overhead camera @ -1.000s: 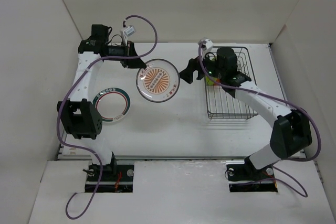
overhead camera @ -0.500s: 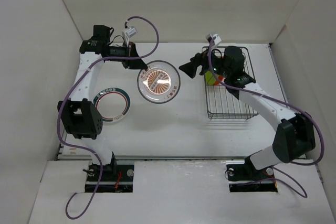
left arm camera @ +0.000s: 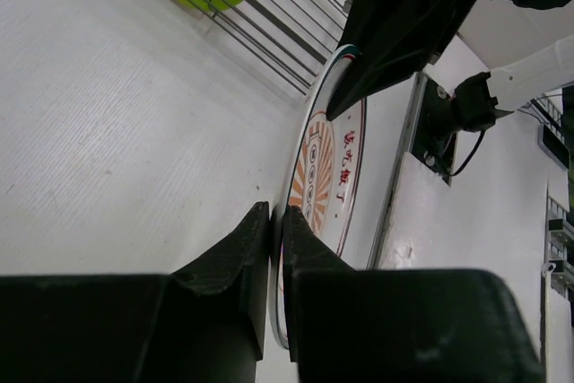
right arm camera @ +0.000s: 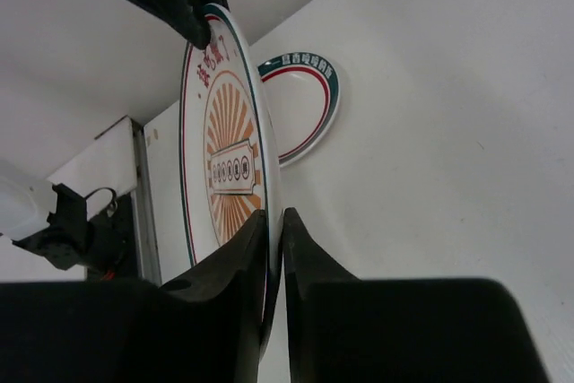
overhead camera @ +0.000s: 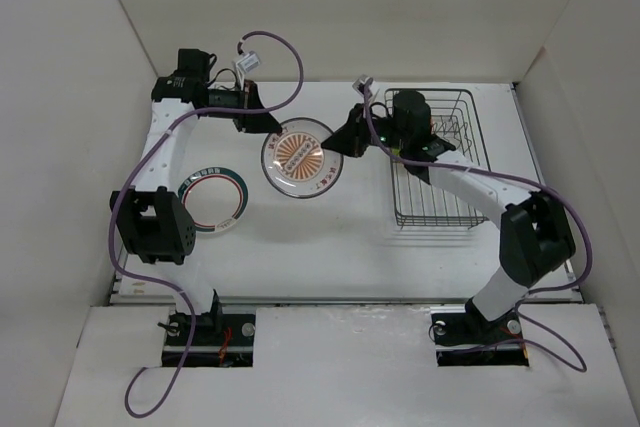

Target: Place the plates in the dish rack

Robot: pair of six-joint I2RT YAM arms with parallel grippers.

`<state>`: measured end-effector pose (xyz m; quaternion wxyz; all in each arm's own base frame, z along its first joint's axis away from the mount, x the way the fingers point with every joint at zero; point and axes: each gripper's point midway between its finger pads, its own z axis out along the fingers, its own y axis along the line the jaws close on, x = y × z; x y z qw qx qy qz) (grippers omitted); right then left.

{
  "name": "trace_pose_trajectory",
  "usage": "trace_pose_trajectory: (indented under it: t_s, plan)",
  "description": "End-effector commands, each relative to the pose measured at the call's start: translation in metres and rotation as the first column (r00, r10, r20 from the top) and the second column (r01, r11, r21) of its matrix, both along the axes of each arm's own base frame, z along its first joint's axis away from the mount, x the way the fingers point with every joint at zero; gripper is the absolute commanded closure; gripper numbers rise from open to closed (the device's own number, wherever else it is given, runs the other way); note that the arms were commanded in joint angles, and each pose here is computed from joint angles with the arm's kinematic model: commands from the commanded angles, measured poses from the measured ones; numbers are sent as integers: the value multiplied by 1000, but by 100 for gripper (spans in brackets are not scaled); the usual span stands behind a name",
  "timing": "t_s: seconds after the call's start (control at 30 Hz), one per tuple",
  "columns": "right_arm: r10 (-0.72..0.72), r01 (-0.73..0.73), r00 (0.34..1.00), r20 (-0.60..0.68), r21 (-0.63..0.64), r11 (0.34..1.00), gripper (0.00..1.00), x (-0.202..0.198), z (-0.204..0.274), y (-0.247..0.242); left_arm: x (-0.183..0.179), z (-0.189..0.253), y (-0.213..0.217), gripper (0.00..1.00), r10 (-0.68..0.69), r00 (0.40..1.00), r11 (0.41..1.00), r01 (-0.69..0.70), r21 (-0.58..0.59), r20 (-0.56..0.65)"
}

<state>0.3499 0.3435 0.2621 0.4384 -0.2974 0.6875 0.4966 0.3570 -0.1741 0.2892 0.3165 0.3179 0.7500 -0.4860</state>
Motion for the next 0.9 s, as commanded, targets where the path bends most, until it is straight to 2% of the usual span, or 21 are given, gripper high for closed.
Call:
trace_pose_trajectory:
  t_s: [0.0,0.03,0.07,0.13,0.17,0.2,0.23,0.27,0.3,0.33,0.37,0.4,0.43,0.47,0.5,0.53,0.57,0.6,0.63,0.73,0.87]
  plan:
    - [64,-75,991,114,92,993,86,-12,47,6,-5,17,-9,100,-57,998,996,58,-73,21]
    - [73,-86,990,120,104,991,96,-16,54,5,-3,18,-9,100,-57,998,996,59,-73,31]
    - [63,-74,992,110,108,991,100,-12,54,2,-3,17,-9,100,-49,999,996,50,-67,21]
    - [39,-51,994,106,115,992,100,-14,58,-6,5,12,-8,100,-29,999,998,29,-52,15]
    - [-24,13,995,102,114,993,100,-1,59,-20,8,11,-7,100,-7,1000,999,7,-43,2]
    - [-71,60,992,104,106,993,100,0,62,-32,13,10,-6,92,16,1000,999,-16,-29,1]
    - [-132,122,985,109,93,988,100,8,65,-46,22,5,-2,76,56,998,998,-56,7,16]
    - [-270,263,956,118,72,962,100,28,67,-67,26,-2,0,49,77,997,997,-77,27,6]
    - [-377,378,922,85,5,926,100,39,54,-95,25,-7,2,1,104,995,994,-103,47,-9]
    - [-462,470,873,156,-19,883,100,44,69,-118,24,-5,5,0,130,991,989,-131,63,12]
    - [-627,644,759,178,-56,763,100,62,70,-153,35,-10,12,0,187,981,976,-192,104,53]
    - [-691,713,696,194,-84,696,100,67,73,-179,36,-21,17,0,229,972,963,-233,137,46]
    - [-736,762,647,198,-133,634,100,66,74,-200,40,-22,22,0,278,959,946,-283,158,51]
    - [-776,804,595,210,-153,575,100,67,78,-219,50,-23,36,0,358,927,903,-374,210,114]
    - [-840,873,487,238,-174,457,100,69,83,-250,53,-26,41,0,399,908,875,-420,240,132]
    - [-877,901,419,238,-230,368,100,66,76,-277,54,-34,49,0,439,888,845,-460,272,138]
    - [-895,925,359,264,-229,304,100,65,88,-294,53,-32,56,0,479,864,814,-503,292,153]
    - [-913,941,301,277,-240,237,100,63,90,-309,62,-35,72,0,544,814,745,-581,327,204]
    - [-933,960,201,299,-249,126,100,60,93,-334,60,-45,80,0,567,796,714,-603,357,212]
    - [-931,952,102,350,-307,-11,100,57,85,-364,59,-46,102,0,629,725,617,-685,387,279]
    - [-931,948,56,361,-313,-65,100,61,82,-378,47,-57,110,0,646,708,583,-700,413,287]
